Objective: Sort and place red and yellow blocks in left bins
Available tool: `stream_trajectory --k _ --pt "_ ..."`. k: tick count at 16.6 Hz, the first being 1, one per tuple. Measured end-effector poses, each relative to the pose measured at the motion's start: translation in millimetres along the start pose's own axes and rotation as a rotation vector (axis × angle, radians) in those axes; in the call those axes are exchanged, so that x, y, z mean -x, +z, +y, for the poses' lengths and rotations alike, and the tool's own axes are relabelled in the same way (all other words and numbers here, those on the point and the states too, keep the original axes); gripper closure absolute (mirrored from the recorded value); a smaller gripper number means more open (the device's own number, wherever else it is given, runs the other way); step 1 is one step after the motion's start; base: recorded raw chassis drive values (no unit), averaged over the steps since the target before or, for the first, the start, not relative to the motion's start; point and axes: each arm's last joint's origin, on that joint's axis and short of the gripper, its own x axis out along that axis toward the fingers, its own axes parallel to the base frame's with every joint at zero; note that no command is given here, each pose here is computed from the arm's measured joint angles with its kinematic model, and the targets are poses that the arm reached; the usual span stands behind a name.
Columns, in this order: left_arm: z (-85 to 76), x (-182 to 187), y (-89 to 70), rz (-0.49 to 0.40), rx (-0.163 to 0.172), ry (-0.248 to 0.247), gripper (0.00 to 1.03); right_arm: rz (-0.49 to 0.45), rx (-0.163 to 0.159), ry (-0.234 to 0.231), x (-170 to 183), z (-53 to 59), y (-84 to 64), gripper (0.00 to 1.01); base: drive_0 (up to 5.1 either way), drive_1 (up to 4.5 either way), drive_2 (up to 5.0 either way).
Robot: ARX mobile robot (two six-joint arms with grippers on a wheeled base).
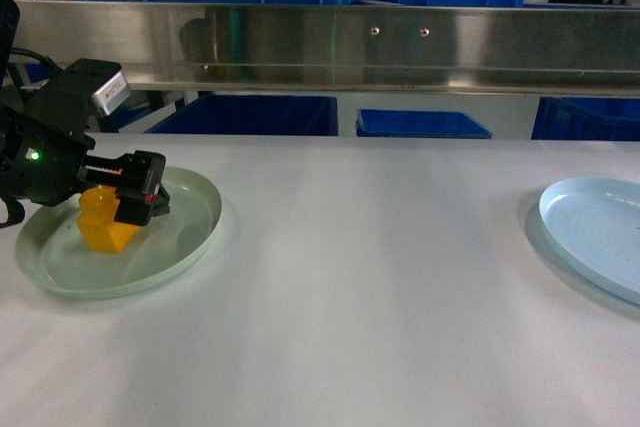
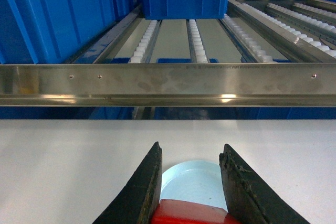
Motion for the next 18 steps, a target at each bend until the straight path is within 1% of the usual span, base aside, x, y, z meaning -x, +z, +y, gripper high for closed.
stream_trajectory --k 3,6,7,8,10,12,13,14,15,16,17,18 --pt "-0.7 -9.2 -10.0 0.06 0.01 -0.004 0.39 0.0 0.0 0.0 0.0 0.0 0.1 0.73 0.0 0.0 0.0" --pt "-3.9 -10.3 -9.1 0.051 0.002 -0.008 0.69 0.0 0.0 0.0 0.0 0.0 0.1 0.73 0.0 0.0 0.0" --pt "-5.4 -10.4 -7.4 0.036 -0.004 -0.009 0.74 0.0 0.0 0.0 0.0 0.0 0.1 0.73 0.0 0.0 0.0" --pt "-5.9 -8.8 -5.1 0.014 -0.015 -0.013 0.75 0.0 0.0 0.0 0.0 0.0 0.0 0.73 0.0 0.0 0.0" --pt "-3.0 7.2 4.5 -0.062 -0.021 -0.019 0.75 0.0 0.0 0.0 0.0 0.0 0.1 0.73 0.0 0.0 0.0" --pt "3.3 46.4 28.1 -0.217 -0.032 -0.013 0.75 0.0 0.0 0.0 0.0 0.0 0.1 0.73 0.0 0.0 0.0" --pt "3.5 75.7 40.5 -0.31 -0.043 -0.008 0.75 0.0 0.0 0.0 0.0 0.0 0.1 0.73 0.0 0.0 0.0" --pt "0.6 104.6 44.3 -0.36 -0.051 -0.02 0.75 0.0 0.0 0.0 0.0 0.0 0.1 0.73 0.0 0.0 0.0" --pt "-3.9 129.7 40.9 -0.396 -0.061 -0.041 0.75 0.0 0.0 0.0 0.0 0.0 0.1 0.73 0.0 0.0 0.0" --pt "-6.6 151.7 36.7 -0.416 -0.063 -0.065 0.76 -0.001 0.001 0.0 0.0 0.1 0.2 0.73 0.0 0.0 0.0" --pt "-9.8 172.5 35.3 -0.446 -0.064 -0.067 0.76 0.0 0.001 0.004 -0.1 0.9 0.1 0.73 0.0 0.0 0.0" --pt "-12.4 197.7 36.7 -0.508 -0.061 -0.048 0.76 0.001 0.001 0.004 -0.1 1.0 -0.1 0.73 0.0 0.0 0.0"
